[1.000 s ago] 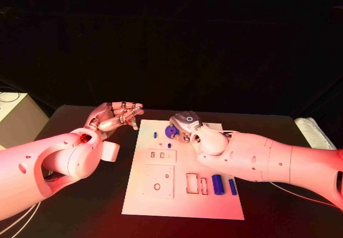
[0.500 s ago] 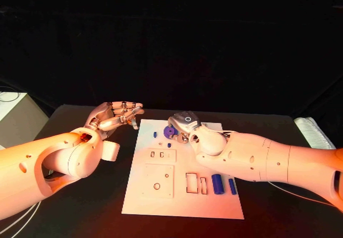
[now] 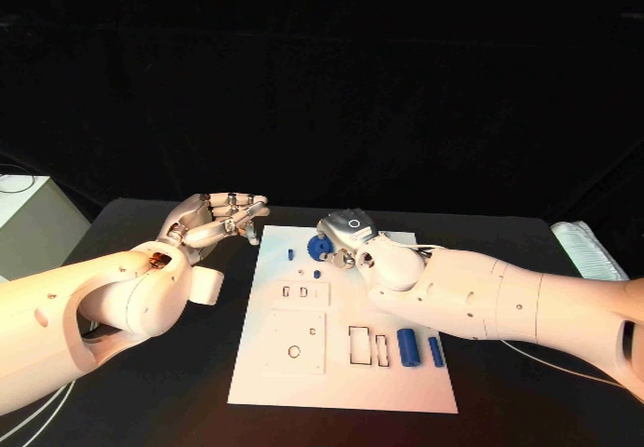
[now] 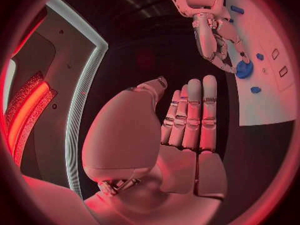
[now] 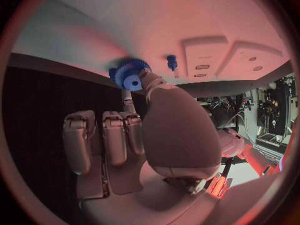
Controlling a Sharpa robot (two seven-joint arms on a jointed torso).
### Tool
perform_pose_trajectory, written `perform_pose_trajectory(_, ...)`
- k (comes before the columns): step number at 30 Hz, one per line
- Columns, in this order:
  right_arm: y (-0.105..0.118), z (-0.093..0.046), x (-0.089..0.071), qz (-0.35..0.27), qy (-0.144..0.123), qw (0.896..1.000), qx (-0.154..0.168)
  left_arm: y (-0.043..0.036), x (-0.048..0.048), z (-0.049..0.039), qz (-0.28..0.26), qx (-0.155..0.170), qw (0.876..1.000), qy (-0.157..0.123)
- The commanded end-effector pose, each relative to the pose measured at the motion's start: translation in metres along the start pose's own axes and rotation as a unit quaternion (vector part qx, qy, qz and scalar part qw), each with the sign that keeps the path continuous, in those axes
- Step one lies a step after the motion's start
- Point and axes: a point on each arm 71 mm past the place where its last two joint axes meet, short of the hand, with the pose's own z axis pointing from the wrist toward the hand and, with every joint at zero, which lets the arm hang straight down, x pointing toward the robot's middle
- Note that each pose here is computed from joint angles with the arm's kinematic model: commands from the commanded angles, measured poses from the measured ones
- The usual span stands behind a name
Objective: Assemble the parts on the task board
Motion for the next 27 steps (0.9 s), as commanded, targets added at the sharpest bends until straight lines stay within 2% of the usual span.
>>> perform_pose_trajectory(1,-0.0022,0.0008,0.0009,-0.006,0.004,1.000,0.000,-0.0013,0.0008,-0.0002,-0.002,0.001,1.000,0.009)
perform_pose_trajectory(15,-0.0048,0.0030,0.0009,0.012,0.008,1.000,0.005,-0.0012,-0.0022,-0.0016,0.000,-0.002,1.000,0.007)
perform_pose_trajectory(27,-0.0083,0.0022,0.0068,0.074,0.056,0.995,0.027,-0.0009,-0.0030,-0.0021,0.001,-0.004,1.000,0.006)
